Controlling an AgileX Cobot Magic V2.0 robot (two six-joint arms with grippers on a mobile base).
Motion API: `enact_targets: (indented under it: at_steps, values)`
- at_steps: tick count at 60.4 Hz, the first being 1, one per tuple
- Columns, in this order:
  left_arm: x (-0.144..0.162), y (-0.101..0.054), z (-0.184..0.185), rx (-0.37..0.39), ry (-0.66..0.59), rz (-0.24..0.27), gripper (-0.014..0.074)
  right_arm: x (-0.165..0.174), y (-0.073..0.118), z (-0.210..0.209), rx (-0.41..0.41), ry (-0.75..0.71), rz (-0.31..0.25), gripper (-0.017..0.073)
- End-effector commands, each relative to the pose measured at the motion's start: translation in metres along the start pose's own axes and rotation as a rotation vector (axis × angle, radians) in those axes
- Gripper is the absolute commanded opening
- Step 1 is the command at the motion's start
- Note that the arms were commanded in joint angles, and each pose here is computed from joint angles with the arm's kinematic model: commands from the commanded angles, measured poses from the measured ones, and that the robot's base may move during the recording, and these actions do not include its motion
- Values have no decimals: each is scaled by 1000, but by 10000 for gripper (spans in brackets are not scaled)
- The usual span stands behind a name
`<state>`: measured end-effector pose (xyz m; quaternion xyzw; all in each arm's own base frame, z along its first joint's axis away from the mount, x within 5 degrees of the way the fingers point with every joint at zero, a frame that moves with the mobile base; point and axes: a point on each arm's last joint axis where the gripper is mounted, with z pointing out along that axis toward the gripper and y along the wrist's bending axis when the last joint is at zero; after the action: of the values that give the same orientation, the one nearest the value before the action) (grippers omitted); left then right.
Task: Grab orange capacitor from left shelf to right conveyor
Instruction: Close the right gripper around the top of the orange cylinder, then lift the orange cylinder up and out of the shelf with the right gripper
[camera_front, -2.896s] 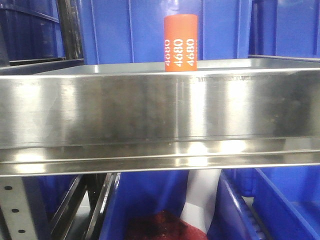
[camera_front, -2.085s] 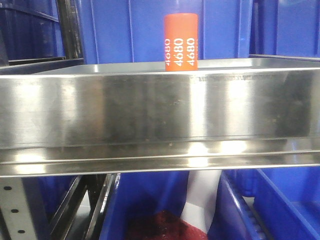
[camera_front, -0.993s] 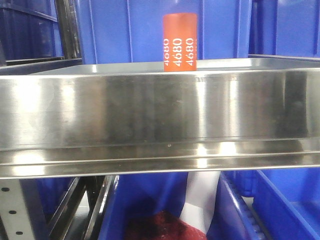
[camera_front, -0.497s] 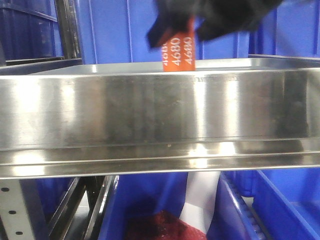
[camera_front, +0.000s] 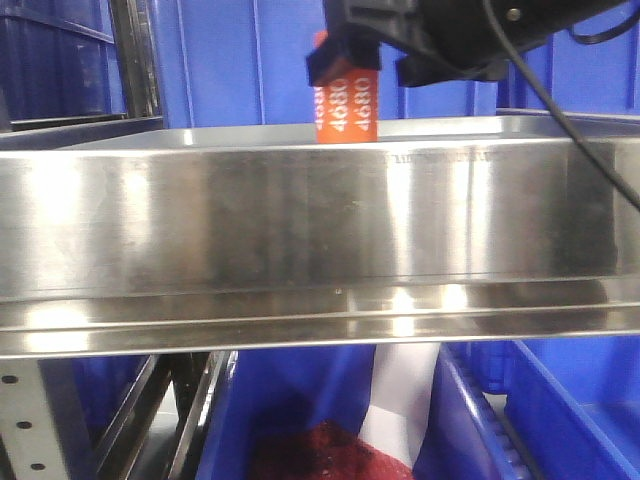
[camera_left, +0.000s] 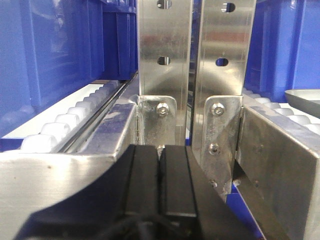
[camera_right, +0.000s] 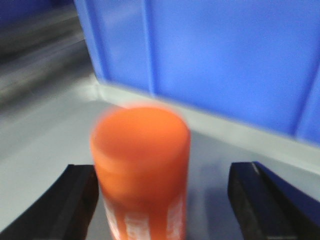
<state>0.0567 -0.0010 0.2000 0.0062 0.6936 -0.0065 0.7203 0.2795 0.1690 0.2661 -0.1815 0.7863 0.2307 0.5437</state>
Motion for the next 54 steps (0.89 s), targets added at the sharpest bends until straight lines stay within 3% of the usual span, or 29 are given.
enact_targets:
  at_steps: [1, 11, 16, 20, 26, 27, 31, 38, 44, 54]
  values:
    - [-10, 0, 0, -1, -86, -6, -105, -22, 7, -2, -54, -126, -2, 625]
    - [-10, 0, 0, -1, -86, -6, -105, -21, 7, 1, -68, -140, -1, 622]
    - [-10, 0, 0, -1, -86, -6, -105, -22, 8, 1, -73, -148, -1, 566]
    - [-10, 0, 0, -1, -86, -6, -105, -22, 8, 1, -74, -150, -1, 405]
    - [-10, 0, 0, -1, -86, -6, -105, -22, 8, 1, -74, -150, -1, 38]
    - [-10, 0, 0, -1, -86, -6, -105, -22, 8, 1, -74, -150, 0, 22]
    - [-10, 0, 0, -1, -86, -6, -105, -22, 8, 1, -76, -155, 1, 99]
    - [-10, 0, 0, -1, -86, -6, -105, -28, 10, -6, -82, -177, -10, 43]
    - [-10, 0, 0, -1, -86, -12, -105, -39, 17, -22, -104, -224, -34, 49]
    - [-10, 0, 0, -1, -86, -6, -105, -46, 35, -70, -159, -292, -127, 49]
